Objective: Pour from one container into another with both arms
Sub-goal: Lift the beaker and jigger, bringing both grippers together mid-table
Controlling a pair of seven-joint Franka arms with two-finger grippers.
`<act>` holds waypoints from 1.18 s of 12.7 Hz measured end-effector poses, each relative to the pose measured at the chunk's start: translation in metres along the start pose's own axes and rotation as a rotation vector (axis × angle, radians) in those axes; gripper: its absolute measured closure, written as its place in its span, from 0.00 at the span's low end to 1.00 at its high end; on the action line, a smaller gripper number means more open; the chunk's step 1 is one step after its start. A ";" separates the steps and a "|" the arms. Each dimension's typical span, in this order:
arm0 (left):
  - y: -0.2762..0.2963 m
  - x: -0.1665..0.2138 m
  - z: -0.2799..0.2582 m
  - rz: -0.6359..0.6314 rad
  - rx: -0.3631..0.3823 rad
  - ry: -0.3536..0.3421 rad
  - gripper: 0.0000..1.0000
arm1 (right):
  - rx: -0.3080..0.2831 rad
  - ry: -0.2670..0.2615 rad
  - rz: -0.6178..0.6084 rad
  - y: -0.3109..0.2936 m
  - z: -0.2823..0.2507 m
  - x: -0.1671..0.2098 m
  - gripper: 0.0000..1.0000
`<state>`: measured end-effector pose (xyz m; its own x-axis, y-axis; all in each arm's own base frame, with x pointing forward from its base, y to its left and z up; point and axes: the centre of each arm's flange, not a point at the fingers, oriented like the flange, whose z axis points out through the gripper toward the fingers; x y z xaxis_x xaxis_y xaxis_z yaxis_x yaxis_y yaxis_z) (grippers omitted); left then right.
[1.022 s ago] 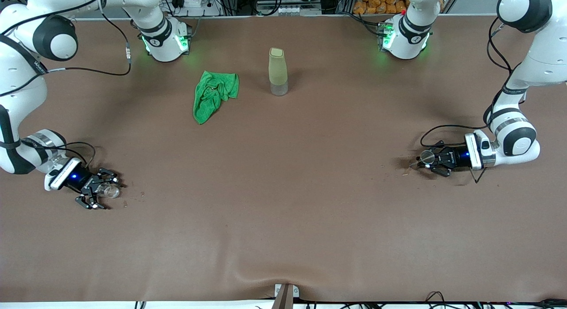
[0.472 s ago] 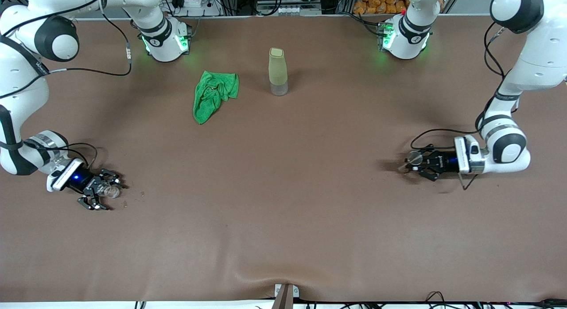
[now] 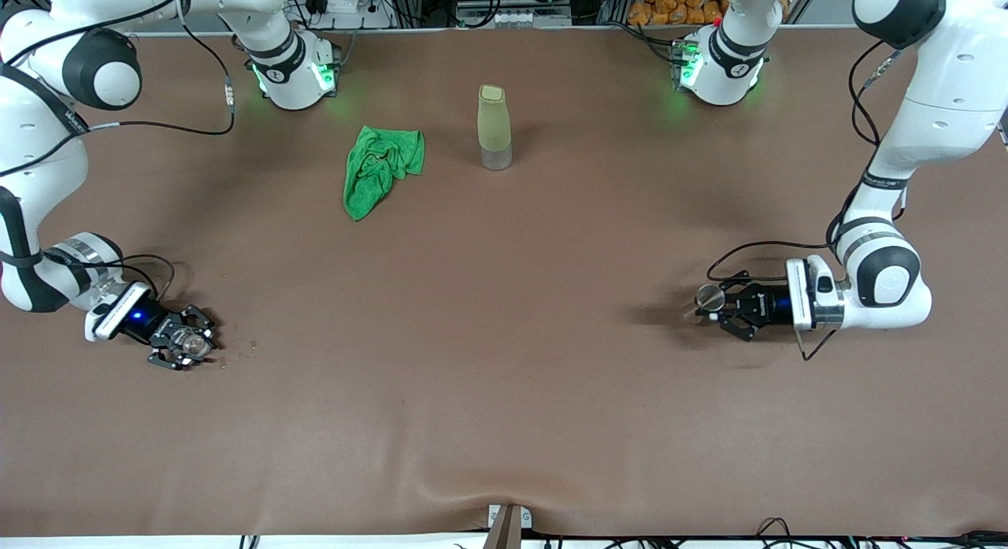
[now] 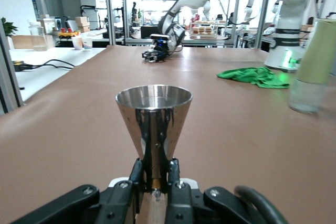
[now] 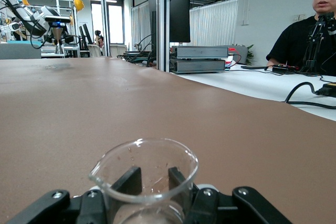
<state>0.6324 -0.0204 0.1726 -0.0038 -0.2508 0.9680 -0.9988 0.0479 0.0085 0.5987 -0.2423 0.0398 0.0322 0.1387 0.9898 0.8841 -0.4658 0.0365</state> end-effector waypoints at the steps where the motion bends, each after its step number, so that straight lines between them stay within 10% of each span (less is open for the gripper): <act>1: -0.007 0.012 0.016 0.000 0.012 0.003 0.79 | 0.000 0.000 0.000 0.000 0.000 0.000 0.75; 8: -0.026 0.072 0.136 -0.075 0.094 0.006 0.79 | 0.010 0.011 0.008 0.007 0.007 0.009 0.85; 15: -0.023 0.144 0.265 -0.136 0.197 0.007 0.79 | 0.156 0.085 0.051 0.019 0.132 0.097 0.85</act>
<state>0.6424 -0.3141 0.2456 0.1313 -0.2352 0.9630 -0.9802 -0.1761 0.0907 0.6800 -0.1222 0.1187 0.0456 0.0410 0.9981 0.9441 -0.3284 -0.0296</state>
